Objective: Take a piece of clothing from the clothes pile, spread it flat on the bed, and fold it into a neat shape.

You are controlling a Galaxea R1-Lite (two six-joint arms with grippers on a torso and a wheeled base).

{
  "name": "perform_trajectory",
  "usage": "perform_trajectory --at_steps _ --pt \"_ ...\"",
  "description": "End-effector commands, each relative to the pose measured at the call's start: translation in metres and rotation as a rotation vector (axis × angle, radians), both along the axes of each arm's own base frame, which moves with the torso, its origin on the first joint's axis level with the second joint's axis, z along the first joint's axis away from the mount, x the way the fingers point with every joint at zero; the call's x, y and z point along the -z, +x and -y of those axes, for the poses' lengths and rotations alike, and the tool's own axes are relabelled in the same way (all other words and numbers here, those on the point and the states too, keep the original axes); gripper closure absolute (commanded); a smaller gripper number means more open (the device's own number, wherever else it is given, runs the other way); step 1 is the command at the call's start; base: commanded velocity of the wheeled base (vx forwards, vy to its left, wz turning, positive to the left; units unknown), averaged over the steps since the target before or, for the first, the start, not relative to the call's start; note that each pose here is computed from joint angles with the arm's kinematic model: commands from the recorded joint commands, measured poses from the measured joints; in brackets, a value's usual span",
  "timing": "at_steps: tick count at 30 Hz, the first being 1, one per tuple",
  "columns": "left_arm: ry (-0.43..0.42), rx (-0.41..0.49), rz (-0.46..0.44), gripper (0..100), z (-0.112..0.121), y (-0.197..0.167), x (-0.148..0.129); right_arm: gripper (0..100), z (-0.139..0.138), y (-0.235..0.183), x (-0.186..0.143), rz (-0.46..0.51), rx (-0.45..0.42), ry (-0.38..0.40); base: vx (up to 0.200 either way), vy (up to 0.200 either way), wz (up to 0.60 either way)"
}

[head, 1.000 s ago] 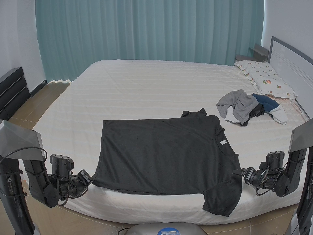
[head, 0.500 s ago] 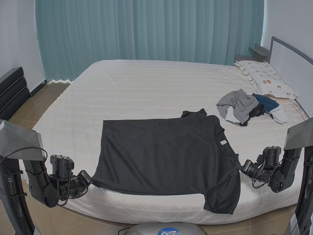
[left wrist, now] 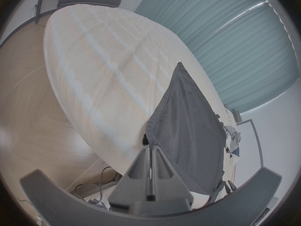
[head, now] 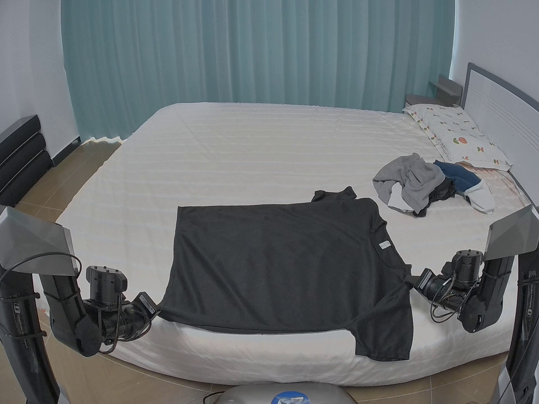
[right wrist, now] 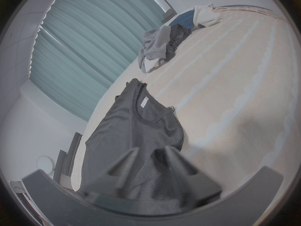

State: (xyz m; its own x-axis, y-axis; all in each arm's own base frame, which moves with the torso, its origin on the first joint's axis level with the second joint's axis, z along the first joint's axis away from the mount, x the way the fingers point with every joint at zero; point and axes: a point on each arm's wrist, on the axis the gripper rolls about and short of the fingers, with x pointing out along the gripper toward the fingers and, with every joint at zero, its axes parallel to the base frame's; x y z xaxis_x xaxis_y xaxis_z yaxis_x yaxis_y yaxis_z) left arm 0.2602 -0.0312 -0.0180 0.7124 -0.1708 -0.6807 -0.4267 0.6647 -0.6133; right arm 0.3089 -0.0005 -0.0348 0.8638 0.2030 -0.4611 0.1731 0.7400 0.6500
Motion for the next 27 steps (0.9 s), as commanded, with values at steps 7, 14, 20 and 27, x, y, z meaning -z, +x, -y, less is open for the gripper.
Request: perform_trajectory --at_steps 7,14,20,27 --pt "0.0 0.0 -0.004 100 0.0 0.0 0.001 0 0.009 -0.044 0.005 -0.076 -0.147 -0.052 0.0 0.0 0.0" --pt "0.0 0.0 -0.004 100 0.0 0.0 0.001 0 0.003 -0.056 0.013 -0.111 -0.267 -0.084 0.0 0.0 0.0" --pt "0.0 0.0 -0.005 100 0.0 0.0 0.001 0 -0.007 -0.048 0.018 -0.098 -0.299 -0.086 0.0 0.0 0.0" --pt "0.0 0.0 -0.005 100 0.0 0.0 0.001 100 -0.01 -0.047 0.021 -0.102 -0.306 -0.101 0.0 0.0 0.0"
